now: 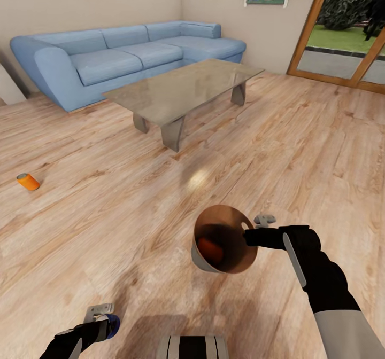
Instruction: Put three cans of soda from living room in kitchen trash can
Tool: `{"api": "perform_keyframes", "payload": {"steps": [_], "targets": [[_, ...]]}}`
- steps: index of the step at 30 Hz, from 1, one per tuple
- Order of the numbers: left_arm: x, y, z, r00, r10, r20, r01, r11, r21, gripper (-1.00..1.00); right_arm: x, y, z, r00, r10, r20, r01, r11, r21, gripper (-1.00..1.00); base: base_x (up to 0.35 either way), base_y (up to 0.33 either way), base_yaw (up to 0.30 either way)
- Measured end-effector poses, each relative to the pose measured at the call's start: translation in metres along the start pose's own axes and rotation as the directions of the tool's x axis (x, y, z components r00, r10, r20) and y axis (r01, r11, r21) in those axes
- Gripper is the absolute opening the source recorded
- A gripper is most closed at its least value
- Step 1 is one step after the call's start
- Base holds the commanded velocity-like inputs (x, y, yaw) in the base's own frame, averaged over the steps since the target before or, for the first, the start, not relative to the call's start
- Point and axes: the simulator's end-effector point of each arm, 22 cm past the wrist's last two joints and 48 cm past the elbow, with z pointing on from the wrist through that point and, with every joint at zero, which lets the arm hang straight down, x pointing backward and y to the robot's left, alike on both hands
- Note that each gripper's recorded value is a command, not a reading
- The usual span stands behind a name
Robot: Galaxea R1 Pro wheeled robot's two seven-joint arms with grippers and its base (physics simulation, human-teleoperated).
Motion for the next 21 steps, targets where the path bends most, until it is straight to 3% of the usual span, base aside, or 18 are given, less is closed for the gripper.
{"api": "perform_keyframes", "payload": {"steps": [21], "targets": [[-0.0004, -0.0006, -0.0001, 1.0, 0.0, 0.001, 0.0, 1.0, 0.004, 1.0, -0.0019, -0.0026, -0.0025, 1.0, -0.005, 0.008, 0.005, 1.0, 0.009, -1.0, 0.036, 0.009, 0.0]]}}
